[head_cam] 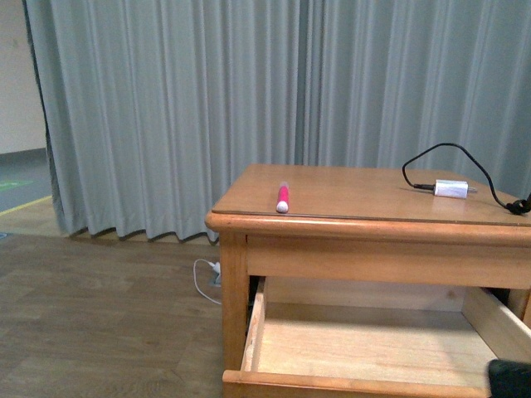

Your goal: Place pink marker in drawer with both arms

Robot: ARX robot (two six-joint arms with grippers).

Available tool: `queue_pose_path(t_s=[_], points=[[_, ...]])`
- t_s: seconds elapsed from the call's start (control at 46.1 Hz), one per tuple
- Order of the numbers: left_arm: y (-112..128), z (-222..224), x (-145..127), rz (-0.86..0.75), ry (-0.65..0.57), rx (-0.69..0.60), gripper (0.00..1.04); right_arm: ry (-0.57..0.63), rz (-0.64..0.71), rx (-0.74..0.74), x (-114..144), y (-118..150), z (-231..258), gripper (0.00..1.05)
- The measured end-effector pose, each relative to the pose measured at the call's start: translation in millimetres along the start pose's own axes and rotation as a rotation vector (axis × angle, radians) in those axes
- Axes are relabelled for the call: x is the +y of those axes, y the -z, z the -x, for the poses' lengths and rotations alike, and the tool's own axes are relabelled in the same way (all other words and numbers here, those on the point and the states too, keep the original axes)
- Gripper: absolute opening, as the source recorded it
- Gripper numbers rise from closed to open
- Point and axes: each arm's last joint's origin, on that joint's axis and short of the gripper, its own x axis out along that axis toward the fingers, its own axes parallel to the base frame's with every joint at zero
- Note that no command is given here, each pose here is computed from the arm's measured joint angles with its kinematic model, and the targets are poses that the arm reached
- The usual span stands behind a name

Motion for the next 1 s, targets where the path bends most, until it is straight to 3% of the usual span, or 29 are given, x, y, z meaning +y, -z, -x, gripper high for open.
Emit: queue_pose_path(t_s=[0.282, 0.672, 0.737, 0.867, 0.998], points=[[0, 0, 0, 0.000, 0.000, 0.000, 0.99, -0.036, 0.020, -0.125, -2, -10, 64, 0.96], [0, 0, 0, 0.000, 0.000, 0.000, 0.99, -0.035, 0.026, -0.110, 1, -7, 68, 0.96], [-1, -2, -2, -0.012, 0.060, -0.009, 0.99, -0.035, 0.025, -0.111, 1, -7, 68, 0.96], [-14, -22, -16, -0.038, 0.126, -0.015, 0.99, -0.036, 0.023, -0.111, 1, -7, 68, 0.96], [-41, -60, -31, -0.041, 0.156, -0.025, 0.99, -0.036, 0.023, -0.111, 1, -7, 68, 0.96]])
